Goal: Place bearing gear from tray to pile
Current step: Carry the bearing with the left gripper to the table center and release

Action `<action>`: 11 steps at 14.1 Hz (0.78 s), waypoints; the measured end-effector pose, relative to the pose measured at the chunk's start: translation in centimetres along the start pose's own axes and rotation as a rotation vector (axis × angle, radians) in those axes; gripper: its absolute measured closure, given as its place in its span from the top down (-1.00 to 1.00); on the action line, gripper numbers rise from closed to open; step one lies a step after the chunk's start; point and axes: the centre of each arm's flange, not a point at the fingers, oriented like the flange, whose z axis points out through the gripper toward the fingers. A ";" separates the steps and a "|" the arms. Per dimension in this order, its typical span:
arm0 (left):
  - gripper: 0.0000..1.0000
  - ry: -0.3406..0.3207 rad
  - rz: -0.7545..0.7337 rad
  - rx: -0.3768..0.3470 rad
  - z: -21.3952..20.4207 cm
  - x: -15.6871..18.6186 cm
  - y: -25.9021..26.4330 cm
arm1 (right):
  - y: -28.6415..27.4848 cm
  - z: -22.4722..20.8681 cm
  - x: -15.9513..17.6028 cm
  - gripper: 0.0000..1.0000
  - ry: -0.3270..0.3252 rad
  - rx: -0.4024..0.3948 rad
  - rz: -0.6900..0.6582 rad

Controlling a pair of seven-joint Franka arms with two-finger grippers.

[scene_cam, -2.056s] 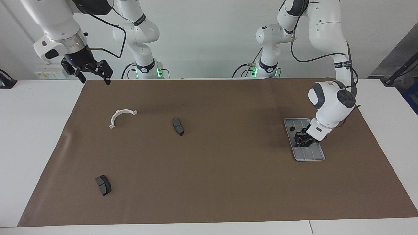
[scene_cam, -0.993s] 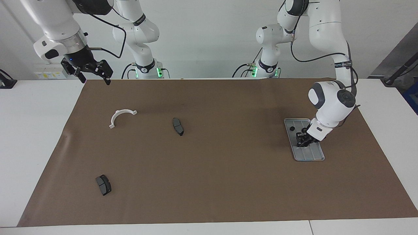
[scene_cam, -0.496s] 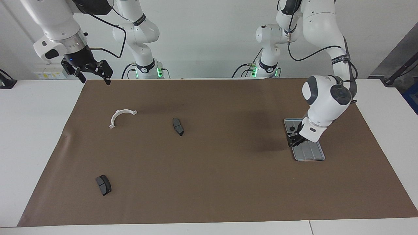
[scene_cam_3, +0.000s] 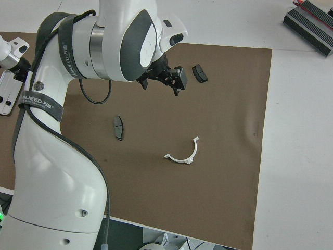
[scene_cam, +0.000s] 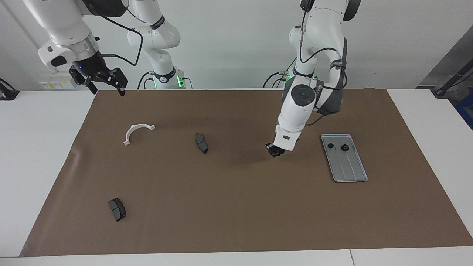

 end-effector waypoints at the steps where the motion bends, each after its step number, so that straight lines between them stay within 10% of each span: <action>1: -0.29 -0.001 -0.003 0.001 0.1 -1.4 1.1 | 0.0 0.0 0.0 1.00 0.000 0.000 0.000; 7: -0.10 0.001 -0.024 0.001 0.1 -4.8 3.6 | 0.0 0.0 0.0 1.00 0.000 0.000 0.000; 11: 0.02 0.027 -0.046 -0.007 -1.4 -0.1 0.5 | 0.0 0.0 0.0 1.00 0.000 0.000 0.000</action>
